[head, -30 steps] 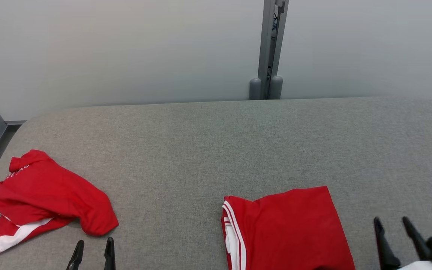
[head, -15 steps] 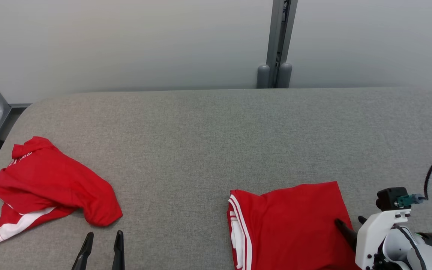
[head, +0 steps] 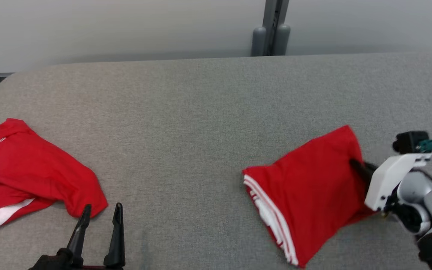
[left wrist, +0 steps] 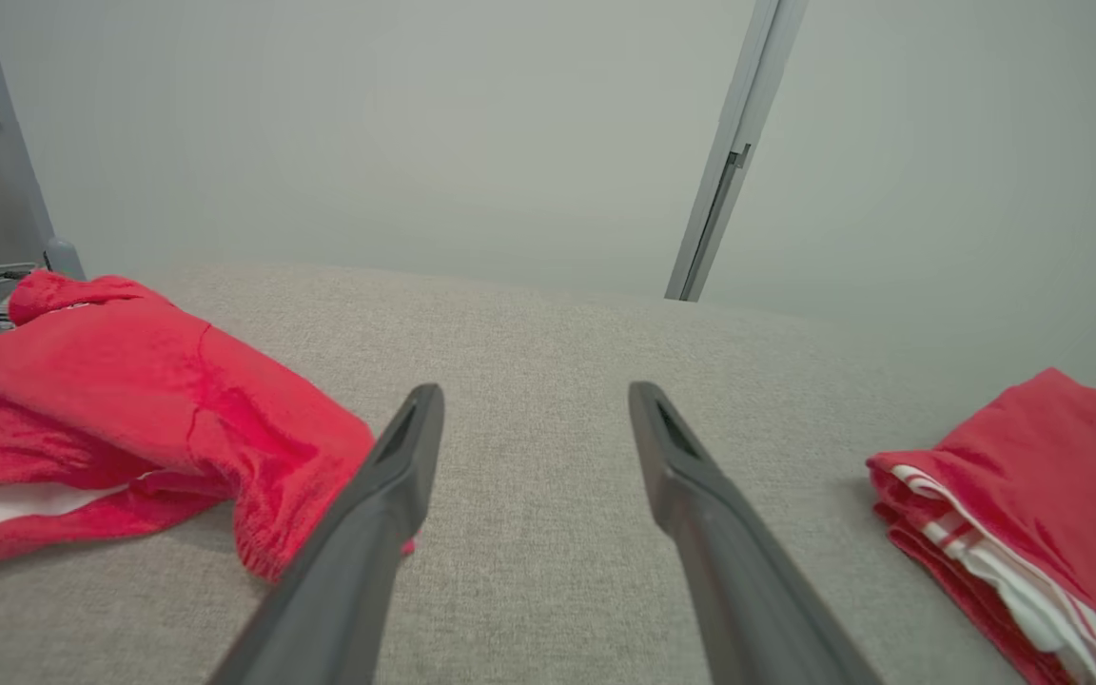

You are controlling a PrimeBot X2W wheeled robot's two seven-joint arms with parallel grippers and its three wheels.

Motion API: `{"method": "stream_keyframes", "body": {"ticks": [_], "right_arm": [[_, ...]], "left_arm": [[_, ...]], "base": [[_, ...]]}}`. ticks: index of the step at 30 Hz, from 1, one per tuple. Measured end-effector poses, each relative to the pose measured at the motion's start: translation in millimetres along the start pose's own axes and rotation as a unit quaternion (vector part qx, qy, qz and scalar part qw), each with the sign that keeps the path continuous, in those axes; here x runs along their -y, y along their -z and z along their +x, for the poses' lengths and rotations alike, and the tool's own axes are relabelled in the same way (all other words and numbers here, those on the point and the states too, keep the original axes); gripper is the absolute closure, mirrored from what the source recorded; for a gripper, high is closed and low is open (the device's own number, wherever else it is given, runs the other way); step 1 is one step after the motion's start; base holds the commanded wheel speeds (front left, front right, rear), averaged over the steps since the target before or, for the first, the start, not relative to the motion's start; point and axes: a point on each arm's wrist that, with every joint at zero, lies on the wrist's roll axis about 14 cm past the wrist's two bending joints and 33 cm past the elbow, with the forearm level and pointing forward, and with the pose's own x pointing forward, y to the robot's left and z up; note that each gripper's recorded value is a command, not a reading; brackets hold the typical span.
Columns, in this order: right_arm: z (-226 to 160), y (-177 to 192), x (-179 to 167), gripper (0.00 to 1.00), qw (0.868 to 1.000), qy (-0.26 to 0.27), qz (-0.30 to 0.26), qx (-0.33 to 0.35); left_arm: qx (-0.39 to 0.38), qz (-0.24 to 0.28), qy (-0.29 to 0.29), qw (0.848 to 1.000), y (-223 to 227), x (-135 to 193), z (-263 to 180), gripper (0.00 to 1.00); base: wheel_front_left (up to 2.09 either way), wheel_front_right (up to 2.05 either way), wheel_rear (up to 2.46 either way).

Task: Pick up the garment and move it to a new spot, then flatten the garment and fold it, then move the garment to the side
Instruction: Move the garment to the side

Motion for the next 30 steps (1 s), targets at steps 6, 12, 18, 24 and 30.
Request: {"method": "stream_keyframes", "body": {"ticks": [6, 12, 18, 24, 30], "right_arm": [[-20, -65, 103, 1.00, 0.989, 0.126, -0.064, 0.052], [-49, -95, 195, 1.00, 0.961, 0.250, -0.101, 0.066], [-54, -87, 240, 0.84, 0.942, 0.316, -0.105, 0.039], [-57, -107, 250, 0.00, 0.927, 0.340, -0.141, 0.074], [-65, -158, 208, 0.00, 0.912, 0.301, -0.149, 0.237]], "left_arm": [[-0.004, 0.016, 0.049, 0.999, 6, 23, 37, 0.00], [-0.016, 0.021, 0.083, 0.996, 22, 40, 68, 0.00], [-0.035, 0.022, 0.089, 0.995, 37, 40, 76, 0.00], [-0.037, 0.028, 0.067, 0.997, 37, 26, 71, 0.00], [-0.015, 0.023, 0.060, 0.998, 20, 25, 66, 0.00]], "base": [[0.00, 0.00, 0.00], [0.00, 0.00, 0.00], [0.00, 0.00, 0.00], [0.00, 0.00, 0.00], [0.00, 0.00, 0.00]]}}
